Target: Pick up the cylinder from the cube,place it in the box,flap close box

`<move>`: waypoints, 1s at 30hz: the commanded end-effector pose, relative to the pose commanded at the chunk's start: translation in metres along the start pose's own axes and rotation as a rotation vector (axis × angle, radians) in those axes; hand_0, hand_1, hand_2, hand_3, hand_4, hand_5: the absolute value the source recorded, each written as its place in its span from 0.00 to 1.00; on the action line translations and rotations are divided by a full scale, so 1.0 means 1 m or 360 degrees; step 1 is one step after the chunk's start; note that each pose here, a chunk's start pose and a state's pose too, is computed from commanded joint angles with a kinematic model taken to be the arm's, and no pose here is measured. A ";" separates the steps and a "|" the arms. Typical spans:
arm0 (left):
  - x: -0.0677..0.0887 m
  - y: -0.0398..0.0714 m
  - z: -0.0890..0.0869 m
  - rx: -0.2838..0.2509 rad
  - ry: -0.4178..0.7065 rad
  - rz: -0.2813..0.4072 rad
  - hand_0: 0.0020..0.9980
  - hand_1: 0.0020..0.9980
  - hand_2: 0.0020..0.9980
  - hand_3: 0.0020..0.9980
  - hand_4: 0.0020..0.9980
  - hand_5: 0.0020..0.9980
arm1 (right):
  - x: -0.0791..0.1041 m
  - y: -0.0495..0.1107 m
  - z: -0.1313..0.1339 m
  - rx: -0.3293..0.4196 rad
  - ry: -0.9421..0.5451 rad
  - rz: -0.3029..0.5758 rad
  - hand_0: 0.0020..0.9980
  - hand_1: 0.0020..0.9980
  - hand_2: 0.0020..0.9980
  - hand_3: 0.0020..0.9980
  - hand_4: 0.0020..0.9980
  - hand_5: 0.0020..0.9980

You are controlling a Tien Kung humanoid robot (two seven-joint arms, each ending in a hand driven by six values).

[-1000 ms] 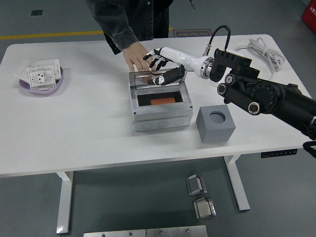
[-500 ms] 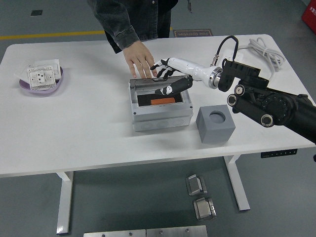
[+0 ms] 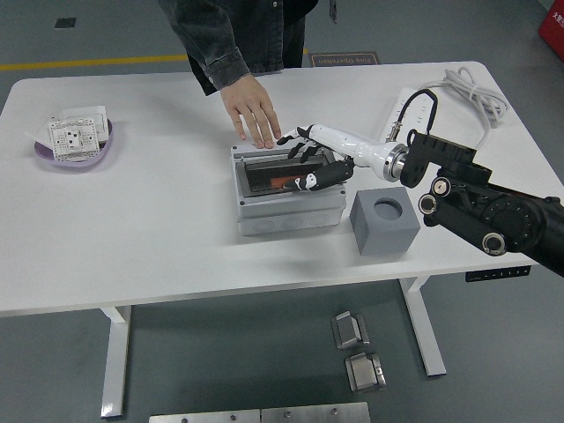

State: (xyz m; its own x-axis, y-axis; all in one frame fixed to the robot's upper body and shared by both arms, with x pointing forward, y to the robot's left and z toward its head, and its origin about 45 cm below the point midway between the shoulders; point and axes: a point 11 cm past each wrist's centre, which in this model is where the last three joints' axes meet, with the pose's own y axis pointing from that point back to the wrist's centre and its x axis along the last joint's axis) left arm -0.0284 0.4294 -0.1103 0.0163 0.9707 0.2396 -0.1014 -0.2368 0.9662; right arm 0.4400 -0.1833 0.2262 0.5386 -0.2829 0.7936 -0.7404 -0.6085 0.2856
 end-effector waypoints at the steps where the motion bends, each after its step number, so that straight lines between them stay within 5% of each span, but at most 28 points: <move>1: 0.000 0.000 0.000 0.0001 0.0000 0.0000 0.72 0.71 0.62 0.65 0.51 0.19 | 0.000 0.001 0.001 -0.0001 -0.0003 0.0004 0.68 0.63 0.71 0.87 0.83 0.42; 10: 0.001 0.000 -0.006 0.0028 0.0005 0.0004 0.72 0.71 0.62 0.65 0.51 0.19 | 0.031 0.021 0.014 -0.0082 0.0070 0.0140 0.67 0.63 0.72 0.88 0.83 0.42; 20: -0.004 0.001 -0.014 0.0061 0.0014 -0.0008 0.72 0.71 0.62 0.65 0.51 0.19 | 0.072 0.084 0.042 -0.0205 0.0124 0.0410 0.67 0.61 0.72 0.87 0.83 0.45; 30: -0.013 0.000 -0.016 0.0068 0.0020 -0.0030 0.72 0.71 0.62 0.65 0.51 0.19 | 0.083 0.152 0.075 -0.0110 -0.0272 0.0936 0.66 0.61 0.70 0.83 0.83 0.46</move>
State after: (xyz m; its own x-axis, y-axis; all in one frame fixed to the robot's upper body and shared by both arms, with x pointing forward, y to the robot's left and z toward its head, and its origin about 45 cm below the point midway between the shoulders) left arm -0.0450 0.4177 -0.1147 0.0053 0.9753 0.2207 -0.0586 -0.2200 0.9737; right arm 0.4019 -0.3548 0.2956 0.0846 -0.6749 0.7331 -0.9544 -0.2663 -0.1350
